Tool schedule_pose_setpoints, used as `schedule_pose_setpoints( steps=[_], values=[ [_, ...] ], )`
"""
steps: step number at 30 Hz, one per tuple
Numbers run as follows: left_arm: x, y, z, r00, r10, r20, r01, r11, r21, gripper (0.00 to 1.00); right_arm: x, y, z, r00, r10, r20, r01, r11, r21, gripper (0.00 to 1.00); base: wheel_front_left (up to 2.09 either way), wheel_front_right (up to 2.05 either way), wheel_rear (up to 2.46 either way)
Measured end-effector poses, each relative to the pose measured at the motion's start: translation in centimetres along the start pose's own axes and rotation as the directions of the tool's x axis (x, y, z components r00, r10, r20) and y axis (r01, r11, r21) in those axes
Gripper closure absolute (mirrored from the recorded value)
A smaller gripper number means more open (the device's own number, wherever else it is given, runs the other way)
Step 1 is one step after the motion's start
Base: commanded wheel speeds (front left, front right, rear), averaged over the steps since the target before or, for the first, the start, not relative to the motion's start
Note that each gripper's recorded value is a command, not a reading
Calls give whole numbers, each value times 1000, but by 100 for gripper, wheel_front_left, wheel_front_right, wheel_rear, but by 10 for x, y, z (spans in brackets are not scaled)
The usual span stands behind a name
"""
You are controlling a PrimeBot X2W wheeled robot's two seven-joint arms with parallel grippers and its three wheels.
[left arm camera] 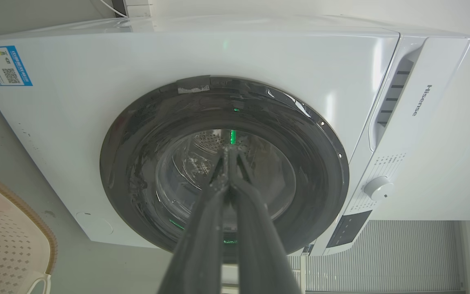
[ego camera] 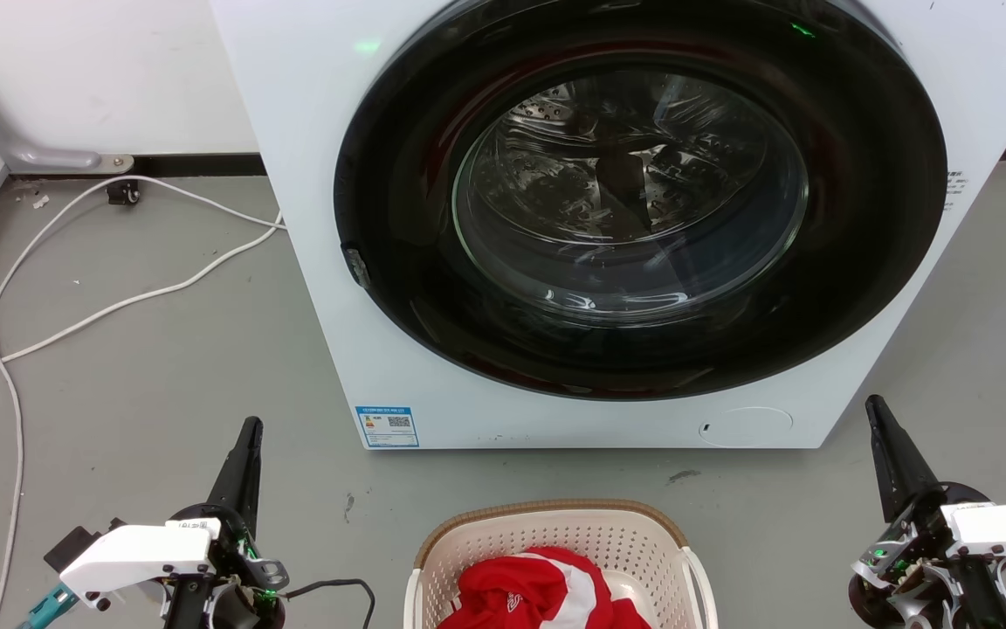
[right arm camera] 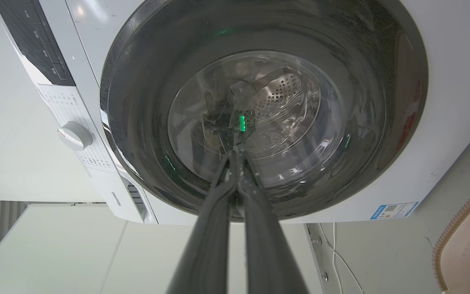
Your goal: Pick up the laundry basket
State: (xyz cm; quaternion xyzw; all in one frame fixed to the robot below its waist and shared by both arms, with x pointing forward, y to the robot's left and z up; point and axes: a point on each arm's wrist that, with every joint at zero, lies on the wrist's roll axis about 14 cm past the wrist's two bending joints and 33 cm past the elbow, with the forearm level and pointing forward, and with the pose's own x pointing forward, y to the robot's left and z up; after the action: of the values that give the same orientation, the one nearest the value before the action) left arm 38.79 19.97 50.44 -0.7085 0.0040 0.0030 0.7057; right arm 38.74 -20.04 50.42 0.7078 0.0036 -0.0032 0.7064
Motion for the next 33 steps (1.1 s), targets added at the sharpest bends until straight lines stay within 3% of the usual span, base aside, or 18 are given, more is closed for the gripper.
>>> schedule_pose_setpoints(
  steps=[21,22,27,33],
  values=[
    [0,0,0,1000,0,0,0,1000,0,100,0,0,0,1000,0,0,0,1000,0,100,0,0,0],
    [0,0,0,1000,0,0,0,1000,0,0,0,0,0,1000,0,0,0,1000,0,0,0,0,0],
    [-10,23,-1,998,69,3,-69,998,-8,0,-11,-24,0,998,-70,5,70,998,5,0,0,0,0],
    [-10,21,1,998,62,24,-63,997,40,0,-12,-24,3,997,-73,27,75,996,-49,0,0,0,0]
  ],
)
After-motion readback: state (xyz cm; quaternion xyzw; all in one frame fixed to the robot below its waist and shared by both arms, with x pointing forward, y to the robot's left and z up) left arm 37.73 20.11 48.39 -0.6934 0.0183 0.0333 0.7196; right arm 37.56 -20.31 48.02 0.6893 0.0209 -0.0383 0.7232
